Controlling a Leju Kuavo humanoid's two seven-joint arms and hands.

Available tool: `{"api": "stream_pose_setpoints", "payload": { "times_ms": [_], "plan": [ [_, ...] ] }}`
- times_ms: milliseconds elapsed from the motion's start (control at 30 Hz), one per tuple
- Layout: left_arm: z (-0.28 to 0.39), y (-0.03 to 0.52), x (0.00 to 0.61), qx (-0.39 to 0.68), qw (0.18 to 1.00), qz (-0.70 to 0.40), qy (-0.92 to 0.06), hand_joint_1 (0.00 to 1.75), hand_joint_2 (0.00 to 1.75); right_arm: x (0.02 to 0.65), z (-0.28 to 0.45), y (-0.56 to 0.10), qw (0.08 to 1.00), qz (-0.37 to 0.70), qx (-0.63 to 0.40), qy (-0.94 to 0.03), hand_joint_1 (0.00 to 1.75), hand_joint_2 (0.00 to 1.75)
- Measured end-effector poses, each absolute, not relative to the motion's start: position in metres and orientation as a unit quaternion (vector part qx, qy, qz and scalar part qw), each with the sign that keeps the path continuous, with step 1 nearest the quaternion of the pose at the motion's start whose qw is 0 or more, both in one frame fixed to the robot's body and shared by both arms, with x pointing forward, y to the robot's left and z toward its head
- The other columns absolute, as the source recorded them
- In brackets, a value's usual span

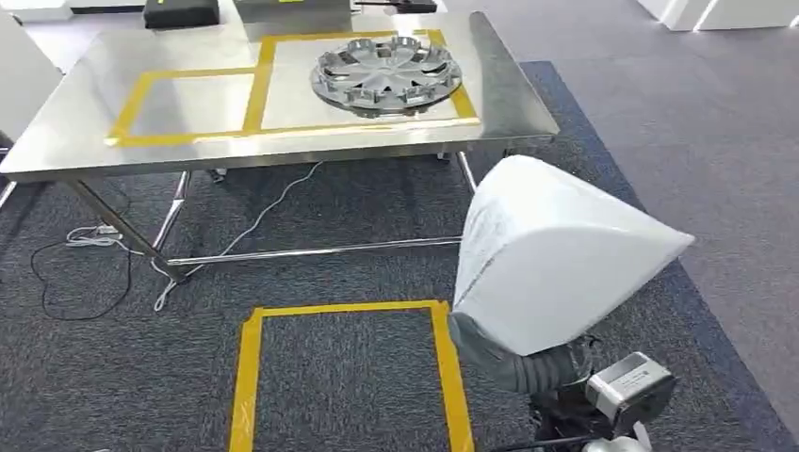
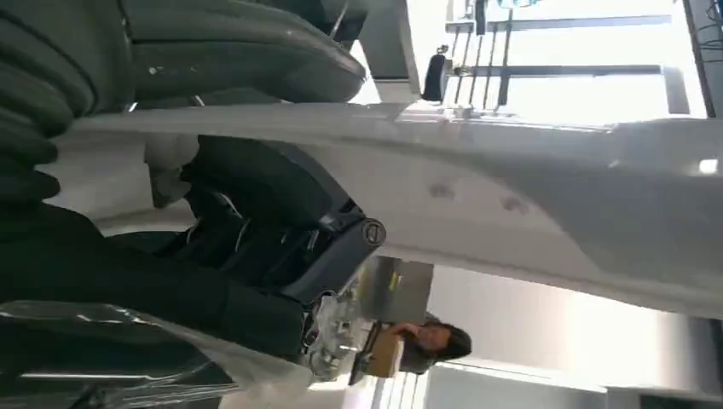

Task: Take the parts from the cabinet and place them on the table.

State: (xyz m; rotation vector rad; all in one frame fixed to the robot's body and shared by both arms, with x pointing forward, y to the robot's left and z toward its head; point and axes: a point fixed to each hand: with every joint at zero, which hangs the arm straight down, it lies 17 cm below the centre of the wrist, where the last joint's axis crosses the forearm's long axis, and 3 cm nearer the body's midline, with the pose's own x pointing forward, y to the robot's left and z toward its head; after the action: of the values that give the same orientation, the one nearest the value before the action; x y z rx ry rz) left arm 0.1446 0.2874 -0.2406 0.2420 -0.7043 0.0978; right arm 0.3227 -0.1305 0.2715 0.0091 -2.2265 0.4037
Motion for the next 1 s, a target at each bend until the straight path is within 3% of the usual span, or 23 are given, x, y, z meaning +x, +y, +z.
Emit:
{"api": "stream_pose_setpoints", "payload": {
  "times_ms": [1000],
  "plan": [
    [-0.239, 0.283, 0.152, 0.117, 0.929, 0.043, -0.349, 0.0, 1.75, 0.32, 0.271, -0.133, 0.42, 0.168, 0.001, -0.892, 1.75, 1.75]
  ]
}}
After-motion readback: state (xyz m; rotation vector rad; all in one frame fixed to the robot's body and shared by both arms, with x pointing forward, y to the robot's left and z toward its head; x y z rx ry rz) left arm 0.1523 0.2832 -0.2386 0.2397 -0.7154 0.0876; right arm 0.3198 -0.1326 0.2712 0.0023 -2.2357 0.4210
